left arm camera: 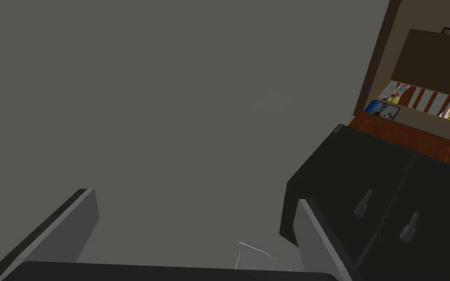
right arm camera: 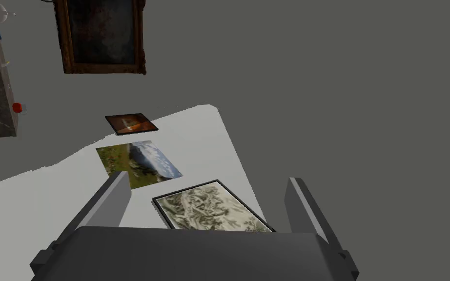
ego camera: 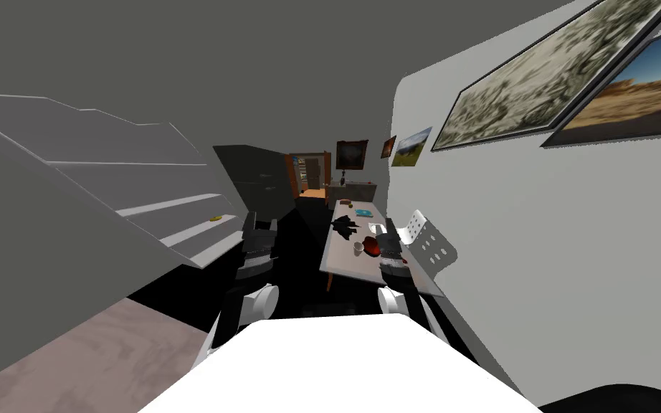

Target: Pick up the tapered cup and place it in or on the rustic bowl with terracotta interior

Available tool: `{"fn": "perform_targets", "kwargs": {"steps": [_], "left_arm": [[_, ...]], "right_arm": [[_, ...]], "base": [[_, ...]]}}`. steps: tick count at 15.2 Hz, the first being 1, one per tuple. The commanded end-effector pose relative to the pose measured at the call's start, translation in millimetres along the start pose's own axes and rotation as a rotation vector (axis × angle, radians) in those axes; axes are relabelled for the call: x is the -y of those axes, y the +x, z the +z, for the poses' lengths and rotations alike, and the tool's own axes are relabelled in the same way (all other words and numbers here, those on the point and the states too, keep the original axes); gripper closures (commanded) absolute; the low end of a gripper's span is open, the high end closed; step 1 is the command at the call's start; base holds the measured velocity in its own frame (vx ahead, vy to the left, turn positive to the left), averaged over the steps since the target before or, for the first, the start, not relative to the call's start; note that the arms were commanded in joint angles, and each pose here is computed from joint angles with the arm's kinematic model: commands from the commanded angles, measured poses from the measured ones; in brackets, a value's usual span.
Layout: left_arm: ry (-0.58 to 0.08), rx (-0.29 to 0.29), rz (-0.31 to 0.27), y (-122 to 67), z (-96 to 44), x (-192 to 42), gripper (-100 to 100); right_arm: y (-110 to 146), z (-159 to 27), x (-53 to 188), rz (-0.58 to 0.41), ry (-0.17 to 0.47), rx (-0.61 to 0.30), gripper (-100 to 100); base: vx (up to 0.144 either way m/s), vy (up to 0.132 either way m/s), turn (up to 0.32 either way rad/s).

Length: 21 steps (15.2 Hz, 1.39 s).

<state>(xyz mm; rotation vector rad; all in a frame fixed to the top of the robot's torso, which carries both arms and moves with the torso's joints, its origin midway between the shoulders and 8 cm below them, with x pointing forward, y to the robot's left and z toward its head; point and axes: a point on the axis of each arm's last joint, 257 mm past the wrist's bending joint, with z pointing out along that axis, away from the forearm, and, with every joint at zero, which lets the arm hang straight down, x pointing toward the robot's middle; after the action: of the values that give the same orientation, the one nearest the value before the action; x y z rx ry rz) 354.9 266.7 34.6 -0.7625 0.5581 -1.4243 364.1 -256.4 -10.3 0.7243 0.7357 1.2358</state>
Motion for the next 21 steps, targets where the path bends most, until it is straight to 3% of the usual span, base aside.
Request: {"fn": "perform_targets", "kwargs": {"steps": [1, 6, 14, 16, 21], "left_arm": [[0.000, 0.000, 0.000, 0.0, 0.0, 0, 0], [0.000, 0.000, 0.000, 0.0, 0.0, 0, 0], [0.000, 0.000, 0.000, 0.1, 0.0, 0, 0], [0.000, 0.000, 0.000, 0.1, 0.0, 0, 0], [0.000, 0.000, 0.000, 0.1, 0.0, 0, 0]], "right_arm": [[7, -2.4, 4, -0.018, 0.004, -0.043, -100], [31, -12.1, 17, -0.060, 0.021, -0.156, -100], [71, -38.2, 50, -0.126, 0.059, -0.344, -100], [90, -56.4, 71, -0.163, 0.083, -0.441, -100], [106, -84.8, 103, -0.224, 0.123, -0.569, -100]], "base": [[-0.014, 0.007, 0.019], [-0.052, 0.036, 0.039], [-0.054, 0.093, 0.090], [-0.037, 0.129, 0.164], [-0.031, 0.120, 0.153]]}}
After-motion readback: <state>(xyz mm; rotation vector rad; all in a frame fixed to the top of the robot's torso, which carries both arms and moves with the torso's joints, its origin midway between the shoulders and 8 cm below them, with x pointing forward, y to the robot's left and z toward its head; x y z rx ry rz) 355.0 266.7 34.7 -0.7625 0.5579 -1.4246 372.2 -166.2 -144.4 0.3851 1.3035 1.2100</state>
